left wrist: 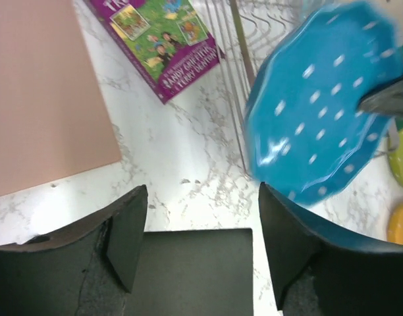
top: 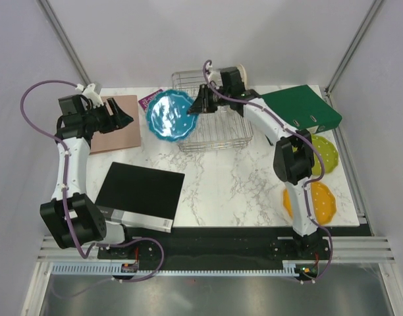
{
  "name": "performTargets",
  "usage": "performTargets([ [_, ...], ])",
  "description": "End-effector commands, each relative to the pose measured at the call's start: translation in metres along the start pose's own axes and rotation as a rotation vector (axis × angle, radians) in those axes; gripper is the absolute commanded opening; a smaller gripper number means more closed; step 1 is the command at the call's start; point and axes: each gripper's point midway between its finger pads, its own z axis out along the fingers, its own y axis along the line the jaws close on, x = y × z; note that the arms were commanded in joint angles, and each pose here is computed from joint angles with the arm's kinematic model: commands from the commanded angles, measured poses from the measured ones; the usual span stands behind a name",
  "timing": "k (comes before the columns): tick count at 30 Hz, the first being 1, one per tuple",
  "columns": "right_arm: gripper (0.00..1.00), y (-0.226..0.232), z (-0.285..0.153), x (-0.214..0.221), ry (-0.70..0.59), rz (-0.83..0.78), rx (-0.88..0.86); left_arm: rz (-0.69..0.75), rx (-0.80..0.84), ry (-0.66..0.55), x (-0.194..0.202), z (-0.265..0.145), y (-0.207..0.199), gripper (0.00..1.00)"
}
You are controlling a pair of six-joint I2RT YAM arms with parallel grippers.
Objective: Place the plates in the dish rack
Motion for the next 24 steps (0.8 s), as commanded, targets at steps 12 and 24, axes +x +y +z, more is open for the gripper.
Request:
performTargets([
  [12, 0.00, 0.004, -0.212, -0.209, -0.944, -0.453, 1.277, 0.129, -0.112, -0.121, -0.007, -0.003, -0.005, 0.77],
  [24, 0.00, -0.032, -0.199, -0.191, -0.839, -0.460, 1.466, 0.170, -0.090, -0.118, 0.003, -0.005, -0.014, 0.77],
])
